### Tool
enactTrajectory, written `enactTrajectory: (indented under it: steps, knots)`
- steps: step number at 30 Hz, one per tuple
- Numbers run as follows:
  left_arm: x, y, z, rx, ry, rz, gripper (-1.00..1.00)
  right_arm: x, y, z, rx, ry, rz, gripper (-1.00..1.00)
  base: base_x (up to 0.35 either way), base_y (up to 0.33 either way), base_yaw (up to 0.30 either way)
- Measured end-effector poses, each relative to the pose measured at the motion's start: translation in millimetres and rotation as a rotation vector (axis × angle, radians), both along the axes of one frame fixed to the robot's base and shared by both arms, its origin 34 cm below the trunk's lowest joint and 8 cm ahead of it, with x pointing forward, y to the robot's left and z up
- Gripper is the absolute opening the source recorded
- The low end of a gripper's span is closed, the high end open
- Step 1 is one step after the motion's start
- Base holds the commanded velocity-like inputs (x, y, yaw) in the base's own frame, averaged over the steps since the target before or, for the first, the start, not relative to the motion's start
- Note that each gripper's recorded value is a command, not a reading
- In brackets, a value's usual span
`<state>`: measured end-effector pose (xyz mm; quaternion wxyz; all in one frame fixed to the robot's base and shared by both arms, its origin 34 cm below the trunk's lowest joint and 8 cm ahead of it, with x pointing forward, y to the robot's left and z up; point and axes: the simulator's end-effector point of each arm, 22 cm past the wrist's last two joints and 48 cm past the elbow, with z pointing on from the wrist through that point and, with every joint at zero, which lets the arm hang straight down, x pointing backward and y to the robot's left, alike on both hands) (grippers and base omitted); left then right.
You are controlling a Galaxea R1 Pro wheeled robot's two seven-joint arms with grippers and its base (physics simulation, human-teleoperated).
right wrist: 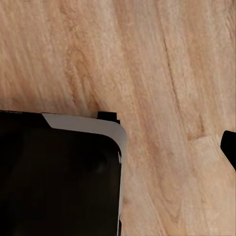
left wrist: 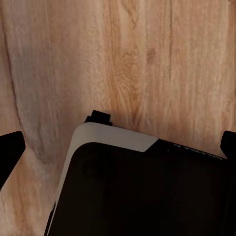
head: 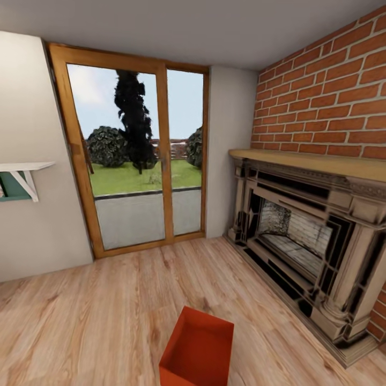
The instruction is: Move the two storage containers from the living room to the garage. In the garage, place one container on the floor and stack the other container on top of it (either order is fine).
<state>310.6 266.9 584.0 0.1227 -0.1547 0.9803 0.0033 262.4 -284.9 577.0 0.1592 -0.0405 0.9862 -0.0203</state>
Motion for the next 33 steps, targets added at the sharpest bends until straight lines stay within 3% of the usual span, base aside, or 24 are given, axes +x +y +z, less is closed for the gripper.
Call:
enactTrajectory:
  steps: [15, 33]
  knots:
    - [0.0, -0.3, 0.0, 0.000, 0.000, 0.000, 1.00, 0.1, 1.5, 0.0, 0.002, 0.000, 0.001, 1.00, 0.220, 0.000, -0.006]
    - [0.1, -1.0, 0.0, -0.001, 0.000, -0.001, 1.00, -0.6, 4.5, -0.4, 0.005, 0.003, 0.000, 1.00, 0.209, 0.021, -0.225]
